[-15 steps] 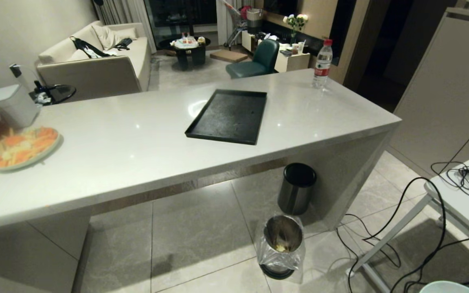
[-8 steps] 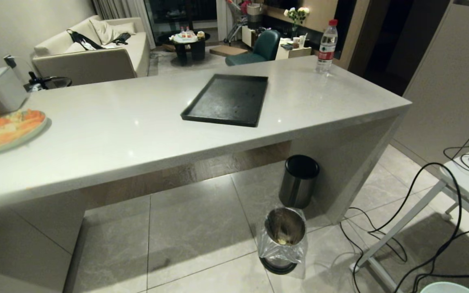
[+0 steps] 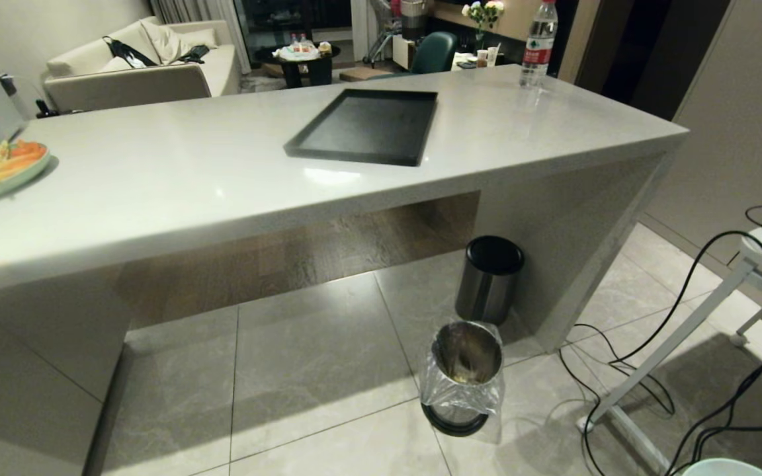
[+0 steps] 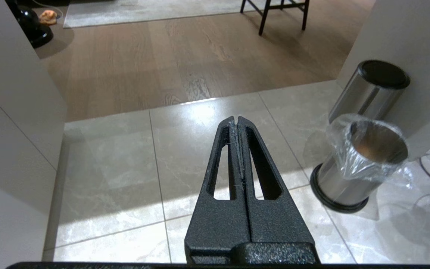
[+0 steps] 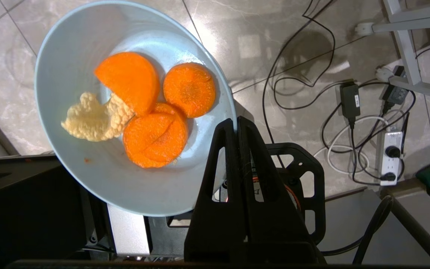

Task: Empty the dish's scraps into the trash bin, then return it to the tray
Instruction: Move the bowl over the trash can

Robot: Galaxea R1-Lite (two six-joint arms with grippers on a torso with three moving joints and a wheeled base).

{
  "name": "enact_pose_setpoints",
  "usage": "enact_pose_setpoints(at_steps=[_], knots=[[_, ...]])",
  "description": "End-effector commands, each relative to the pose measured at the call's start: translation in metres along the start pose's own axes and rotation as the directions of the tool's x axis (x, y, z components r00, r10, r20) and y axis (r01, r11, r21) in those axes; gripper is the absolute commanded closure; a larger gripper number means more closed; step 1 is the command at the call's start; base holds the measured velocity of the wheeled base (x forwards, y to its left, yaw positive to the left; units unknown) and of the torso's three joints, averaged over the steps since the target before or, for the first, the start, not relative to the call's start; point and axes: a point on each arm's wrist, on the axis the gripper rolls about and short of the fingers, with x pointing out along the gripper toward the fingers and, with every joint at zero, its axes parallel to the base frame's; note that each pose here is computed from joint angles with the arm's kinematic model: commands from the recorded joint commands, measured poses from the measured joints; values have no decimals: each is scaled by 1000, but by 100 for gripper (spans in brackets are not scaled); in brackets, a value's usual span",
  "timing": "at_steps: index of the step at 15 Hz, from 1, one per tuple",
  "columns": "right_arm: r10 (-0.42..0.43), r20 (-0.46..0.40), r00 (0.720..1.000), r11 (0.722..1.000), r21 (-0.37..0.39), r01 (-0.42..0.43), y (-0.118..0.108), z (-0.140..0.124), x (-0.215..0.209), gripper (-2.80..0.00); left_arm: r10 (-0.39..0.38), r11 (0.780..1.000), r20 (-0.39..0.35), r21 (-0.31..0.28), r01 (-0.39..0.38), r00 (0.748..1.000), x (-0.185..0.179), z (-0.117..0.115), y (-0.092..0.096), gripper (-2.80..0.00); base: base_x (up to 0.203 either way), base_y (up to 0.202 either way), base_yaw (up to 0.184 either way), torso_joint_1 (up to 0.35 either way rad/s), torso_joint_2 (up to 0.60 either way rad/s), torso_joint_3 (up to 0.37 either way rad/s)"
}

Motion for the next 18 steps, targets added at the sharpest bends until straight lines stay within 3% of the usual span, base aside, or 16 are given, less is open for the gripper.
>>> enact_pose_setpoints(at_steps=[1, 10, 18], knots=[[0, -6, 1000, 1000, 0, 0, 0, 0, 0, 0, 0, 1000, -1, -1, 0, 1000, 0, 0, 0, 0, 0, 0, 0, -76, 466, 391], [-4, -19, 1000, 1000, -15, 4, -1, -3, 3, 0, -1, 1000, -1, -1, 1, 1000, 0, 0, 0, 0, 0, 0, 0, -15, 438, 422], [-9, -22, 1000, 1000, -7, 9, -1, -4, 4, 0, 1, 1000, -1, -1, -1, 1000, 0, 0, 0, 0, 0, 0, 0, 3, 29, 29]])
